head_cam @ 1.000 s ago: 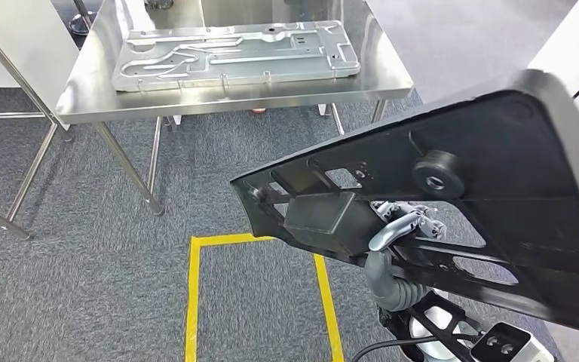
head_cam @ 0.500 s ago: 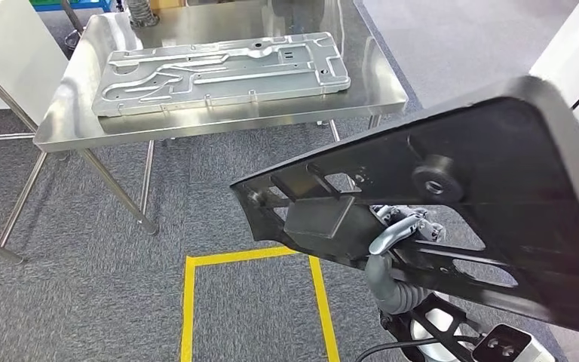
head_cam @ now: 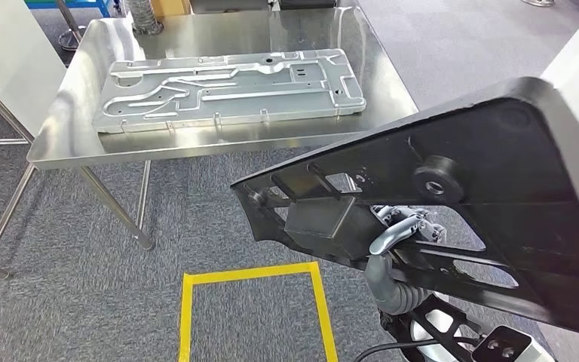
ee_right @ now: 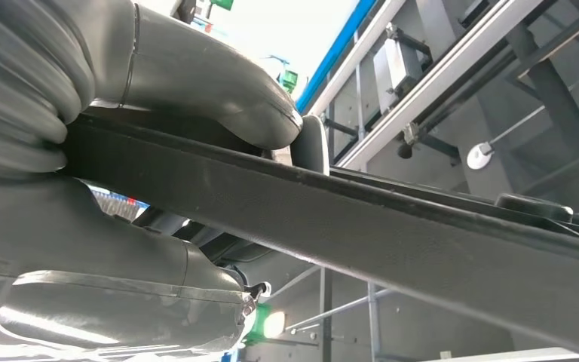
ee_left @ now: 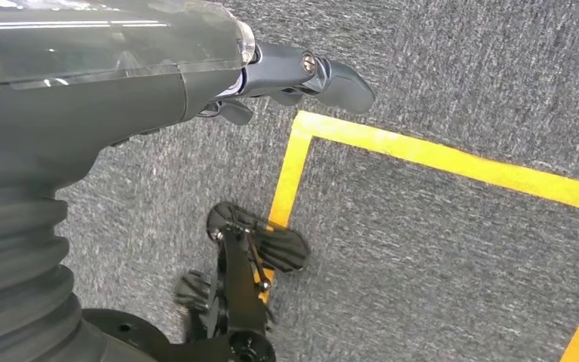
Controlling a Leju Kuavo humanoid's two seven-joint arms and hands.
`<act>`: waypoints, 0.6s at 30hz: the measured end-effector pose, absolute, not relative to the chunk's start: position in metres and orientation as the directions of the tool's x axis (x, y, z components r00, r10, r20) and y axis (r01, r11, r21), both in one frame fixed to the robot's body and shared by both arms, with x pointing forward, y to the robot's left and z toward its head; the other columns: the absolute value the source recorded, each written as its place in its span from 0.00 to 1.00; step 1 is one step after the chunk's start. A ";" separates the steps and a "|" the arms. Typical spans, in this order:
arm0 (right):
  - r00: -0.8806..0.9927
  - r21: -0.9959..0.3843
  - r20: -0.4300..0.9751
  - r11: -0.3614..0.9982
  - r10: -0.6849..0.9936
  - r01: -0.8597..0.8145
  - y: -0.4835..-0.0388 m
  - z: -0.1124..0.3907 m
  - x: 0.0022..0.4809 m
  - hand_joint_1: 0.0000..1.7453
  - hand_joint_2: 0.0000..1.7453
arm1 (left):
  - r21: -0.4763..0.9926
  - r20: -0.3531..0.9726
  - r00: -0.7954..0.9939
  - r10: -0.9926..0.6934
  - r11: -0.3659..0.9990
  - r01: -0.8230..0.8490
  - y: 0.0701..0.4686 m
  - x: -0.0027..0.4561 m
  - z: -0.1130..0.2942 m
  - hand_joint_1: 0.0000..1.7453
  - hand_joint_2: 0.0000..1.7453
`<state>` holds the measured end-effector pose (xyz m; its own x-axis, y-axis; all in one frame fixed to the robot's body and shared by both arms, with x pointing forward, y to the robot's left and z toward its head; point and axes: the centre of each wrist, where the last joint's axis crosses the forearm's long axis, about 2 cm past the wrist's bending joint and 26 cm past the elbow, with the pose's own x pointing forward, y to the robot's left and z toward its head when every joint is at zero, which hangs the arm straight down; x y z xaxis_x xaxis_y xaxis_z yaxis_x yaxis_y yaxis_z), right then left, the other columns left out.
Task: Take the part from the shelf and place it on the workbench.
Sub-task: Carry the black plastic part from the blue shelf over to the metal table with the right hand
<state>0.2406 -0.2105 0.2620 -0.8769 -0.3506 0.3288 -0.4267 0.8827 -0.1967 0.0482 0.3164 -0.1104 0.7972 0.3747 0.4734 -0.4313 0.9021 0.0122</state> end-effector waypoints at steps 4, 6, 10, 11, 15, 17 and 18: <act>-0.876 -0.195 0.332 0.884 -0.349 -0.426 -0.211 0.261 0.240 1.00 1.00 | 0.011 0.474 0.797 0.374 0.903 -0.430 0.316 0.049 -0.110 0.00 1.00; -0.876 -0.194 0.333 0.884 -0.349 -0.426 -0.211 0.261 0.240 1.00 1.00 | 0.011 0.476 0.796 0.374 0.903 -0.430 0.316 0.050 -0.110 0.00 1.00; -0.877 -0.193 0.331 0.884 -0.349 -0.425 -0.211 0.261 0.239 1.00 1.00 | 0.009 0.479 0.794 0.373 0.903 -0.430 0.316 0.052 -0.110 0.00 1.00; -0.877 -0.192 0.332 0.885 -0.349 -0.425 -0.211 0.261 0.239 1.00 1.00 | 0.008 0.480 0.794 0.373 0.903 -0.430 0.316 0.052 -0.110 0.00 1.00; -0.876 -0.190 0.334 0.885 -0.349 -0.425 -0.210 0.260 0.239 1.00 1.00 | 0.012 0.473 0.798 0.373 0.903 -0.429 0.316 0.048 -0.110 0.00 1.00; -0.876 -0.189 0.335 0.886 -0.347 -0.423 -0.211 0.260 0.239 1.00 1.00 | 0.013 0.472 0.799 0.373 0.903 -0.429 0.316 0.047 -0.110 0.00 1.00; -0.877 -0.189 0.335 0.887 -0.345 -0.421 -0.211 0.260 0.239 1.00 1.00 | 0.014 0.472 0.799 0.372 0.903 -0.429 0.317 0.047 -0.111 0.00 1.00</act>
